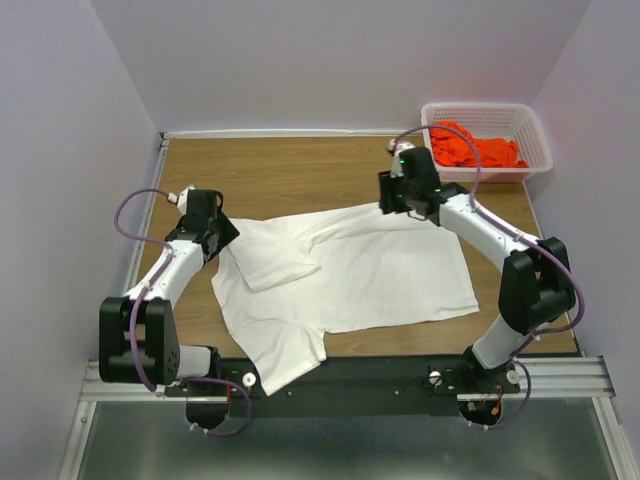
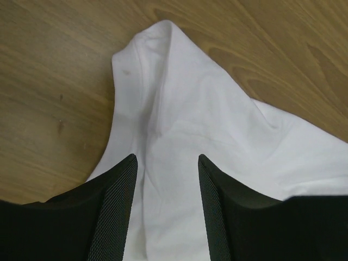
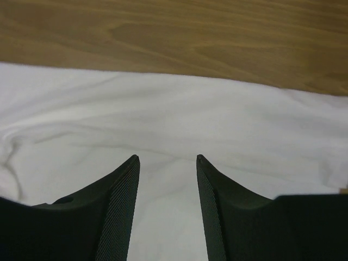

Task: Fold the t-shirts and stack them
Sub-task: Fold the tshirt

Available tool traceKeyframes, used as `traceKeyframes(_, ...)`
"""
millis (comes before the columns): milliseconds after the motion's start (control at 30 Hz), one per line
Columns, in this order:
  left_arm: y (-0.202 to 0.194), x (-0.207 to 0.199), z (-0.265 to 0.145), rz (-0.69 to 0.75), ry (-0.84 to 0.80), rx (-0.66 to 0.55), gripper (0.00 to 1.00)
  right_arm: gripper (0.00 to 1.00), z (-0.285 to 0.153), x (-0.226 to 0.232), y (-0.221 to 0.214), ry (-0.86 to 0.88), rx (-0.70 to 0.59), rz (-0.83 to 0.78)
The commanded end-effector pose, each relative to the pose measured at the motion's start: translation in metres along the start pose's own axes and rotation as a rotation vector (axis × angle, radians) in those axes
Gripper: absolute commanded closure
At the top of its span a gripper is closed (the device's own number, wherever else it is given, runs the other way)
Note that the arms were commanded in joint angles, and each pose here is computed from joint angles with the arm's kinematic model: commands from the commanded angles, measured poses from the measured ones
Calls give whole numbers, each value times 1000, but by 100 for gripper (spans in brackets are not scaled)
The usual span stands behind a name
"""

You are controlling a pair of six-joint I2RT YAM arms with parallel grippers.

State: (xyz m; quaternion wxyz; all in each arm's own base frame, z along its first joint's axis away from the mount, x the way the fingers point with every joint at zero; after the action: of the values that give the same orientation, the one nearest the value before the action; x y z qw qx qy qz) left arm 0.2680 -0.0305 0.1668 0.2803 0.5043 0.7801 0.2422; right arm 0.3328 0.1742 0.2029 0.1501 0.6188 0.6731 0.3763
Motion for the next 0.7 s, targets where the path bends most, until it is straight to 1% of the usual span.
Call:
traceKeyframes(0, 13, 2, 33, 55, 82, -17, 46, 50, 2, -55, 3, -154, -9, 233)
traceKeyframes(33, 14, 1, 38, 62, 84, -6, 49, 50, 3, -73, 7, -198, -28, 287)
traceKeyframes(167, 11, 0, 62, 86, 99, 38, 57, 50, 10, -107, 4, -262, -67, 461)
traceKeyframes(200, 10, 0, 69, 94, 108, 57, 58, 51, 13, -112, 3, -271, -77, 515)
traceKeyframes(300, 8, 1, 79, 107, 131, 75, 63, 53, 24, -133, -4, -283, -85, 606)
traceKeyframes(333, 5, 3, 84, 116, 147, 90, 67, 54, 29, -143, -5, -286, -92, 632)
traceKeyframes(400, 3, 5, 89, 127, 161, 103, 68, 55, 36, -153, -11, -298, -89, 678)
traceKeyframes(433, 2, 6, 92, 136, 171, 108, 72, 57, 40, -159, -13, -303, -89, 697)
traceKeyframes(500, 2, 10, 96, 140, 188, 118, 74, 58, 48, -175, -20, -324, -90, 748)
traceKeyframes(533, 1, 12, 98, 145, 199, 123, 78, 58, 52, -177, -23, -308, -75, 762)
traceKeyframes(567, 1, 13, 101, 154, 207, 132, 78, 58, 54, -189, -26, -330, -81, 795)
traceKeyframes(667, 4, 18, 106, 162, 233, 141, 80, 59, 57, -205, -36, -368, -74, 842)
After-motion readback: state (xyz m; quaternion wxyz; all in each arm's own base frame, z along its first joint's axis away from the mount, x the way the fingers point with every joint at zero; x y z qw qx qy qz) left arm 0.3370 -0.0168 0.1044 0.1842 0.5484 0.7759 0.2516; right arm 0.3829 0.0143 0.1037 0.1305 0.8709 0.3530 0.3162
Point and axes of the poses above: each gripper's point midway between its finger pads, its own z axis out along the fingers, its own x axis along the line the jaws close on, y = z × x, the point moved 10 cm from there along -z, back along the fingers, and after that the axes turned 15 degrees about z, right-handed, at the moved point
